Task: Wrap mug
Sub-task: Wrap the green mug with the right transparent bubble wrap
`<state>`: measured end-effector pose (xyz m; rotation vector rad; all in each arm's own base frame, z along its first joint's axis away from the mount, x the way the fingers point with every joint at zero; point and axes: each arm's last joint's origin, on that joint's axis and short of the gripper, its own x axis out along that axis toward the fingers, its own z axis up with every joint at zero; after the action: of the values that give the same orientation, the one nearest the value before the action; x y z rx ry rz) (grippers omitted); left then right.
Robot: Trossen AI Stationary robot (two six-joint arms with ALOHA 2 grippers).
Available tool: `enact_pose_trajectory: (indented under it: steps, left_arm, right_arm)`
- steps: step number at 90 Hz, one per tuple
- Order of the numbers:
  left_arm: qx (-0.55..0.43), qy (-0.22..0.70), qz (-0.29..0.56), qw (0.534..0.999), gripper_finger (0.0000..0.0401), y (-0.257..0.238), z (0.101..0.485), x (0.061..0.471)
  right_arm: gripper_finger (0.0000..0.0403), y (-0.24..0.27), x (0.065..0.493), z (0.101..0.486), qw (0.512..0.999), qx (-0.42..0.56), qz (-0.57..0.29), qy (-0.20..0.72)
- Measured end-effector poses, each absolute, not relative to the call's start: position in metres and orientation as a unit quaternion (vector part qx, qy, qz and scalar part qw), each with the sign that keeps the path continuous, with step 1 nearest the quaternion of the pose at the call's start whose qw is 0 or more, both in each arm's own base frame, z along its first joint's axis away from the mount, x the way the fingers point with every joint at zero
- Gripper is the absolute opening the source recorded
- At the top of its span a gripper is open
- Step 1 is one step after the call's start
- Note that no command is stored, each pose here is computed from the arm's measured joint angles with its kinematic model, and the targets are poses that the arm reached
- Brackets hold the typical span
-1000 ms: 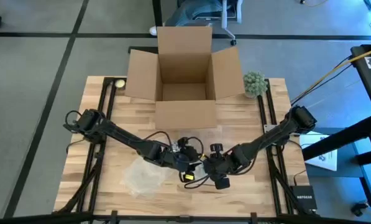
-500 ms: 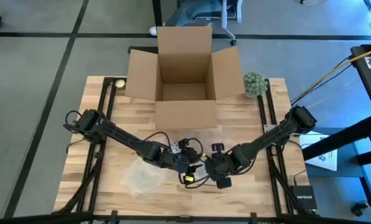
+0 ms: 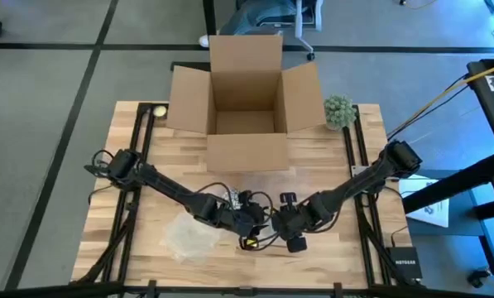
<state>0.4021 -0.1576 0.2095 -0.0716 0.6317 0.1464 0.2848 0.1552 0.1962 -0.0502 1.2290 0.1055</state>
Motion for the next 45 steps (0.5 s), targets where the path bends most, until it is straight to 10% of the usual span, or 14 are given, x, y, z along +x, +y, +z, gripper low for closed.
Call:
enact_pose_trajectory:
  steps: [45]
  left_arm:
    - [-0.042, 0.319, 0.104, 0.941, 0.0153, -0.147, 0.182, 0.407]
  right_arm:
    - [0.0152, 0.155, 0.284, 0.195, 0.815, -0.038, 0.054, 0.576]
